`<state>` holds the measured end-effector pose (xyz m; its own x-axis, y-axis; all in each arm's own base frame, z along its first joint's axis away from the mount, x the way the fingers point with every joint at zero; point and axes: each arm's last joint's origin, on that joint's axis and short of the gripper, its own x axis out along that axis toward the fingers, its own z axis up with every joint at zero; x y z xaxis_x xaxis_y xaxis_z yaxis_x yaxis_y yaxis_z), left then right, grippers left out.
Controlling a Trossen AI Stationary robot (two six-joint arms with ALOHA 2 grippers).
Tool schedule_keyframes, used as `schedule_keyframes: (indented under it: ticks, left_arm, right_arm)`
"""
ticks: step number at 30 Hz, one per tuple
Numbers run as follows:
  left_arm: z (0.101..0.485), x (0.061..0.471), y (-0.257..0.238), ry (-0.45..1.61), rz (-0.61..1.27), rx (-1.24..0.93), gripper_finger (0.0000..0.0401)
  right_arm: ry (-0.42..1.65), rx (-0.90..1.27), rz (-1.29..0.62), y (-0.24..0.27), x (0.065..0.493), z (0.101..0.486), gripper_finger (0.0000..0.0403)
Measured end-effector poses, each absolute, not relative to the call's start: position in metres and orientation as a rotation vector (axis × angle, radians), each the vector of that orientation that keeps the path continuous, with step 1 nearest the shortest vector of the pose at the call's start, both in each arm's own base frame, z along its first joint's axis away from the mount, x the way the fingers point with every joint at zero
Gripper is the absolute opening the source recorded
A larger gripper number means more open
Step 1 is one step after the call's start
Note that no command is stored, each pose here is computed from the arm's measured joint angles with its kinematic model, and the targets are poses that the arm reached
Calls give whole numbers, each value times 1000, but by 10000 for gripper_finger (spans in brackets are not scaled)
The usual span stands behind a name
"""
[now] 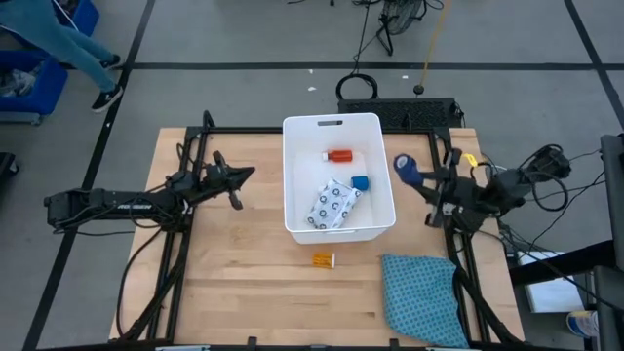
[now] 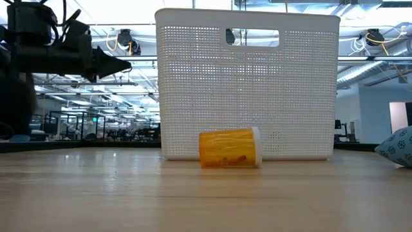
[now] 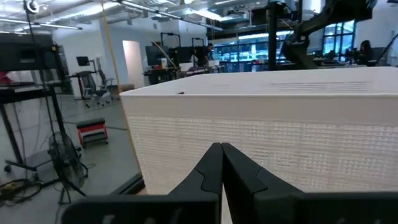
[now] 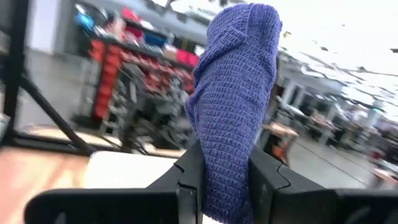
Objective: Pick & place medical supplies in basket/bin
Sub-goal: Put the rolled dark blue bandage into the white container
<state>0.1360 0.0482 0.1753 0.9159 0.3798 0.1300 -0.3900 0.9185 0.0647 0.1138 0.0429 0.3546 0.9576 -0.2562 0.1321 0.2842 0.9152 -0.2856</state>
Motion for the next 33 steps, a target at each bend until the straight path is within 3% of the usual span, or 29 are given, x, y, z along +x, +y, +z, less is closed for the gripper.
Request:
schedule_keyframes:
  ticks: [12, 20, 24, 28, 33]
  left_arm:
    - [177, 135, 49, -132, 431, 92, 8]
    - [178, 135, 49, -138, 439, 93, 8]
    - [178, 135, 49, -138, 438, 91, 8]
    - [177, 135, 49, -138, 438, 90, 8]
    - [177, 135, 49, -136, 438, 96, 8]
  right_arm:
    - [140, -338, -226, 16, 186, 379, 60]
    - [329, -280, -230, -47, 237, 393, 60]
    - [404, -190, -91, -80, 256, 395, 60]
    - [440, -105, 0, -106, 277, 382, 60]
    - [647, -119, -26, -133, 303, 334, 60]
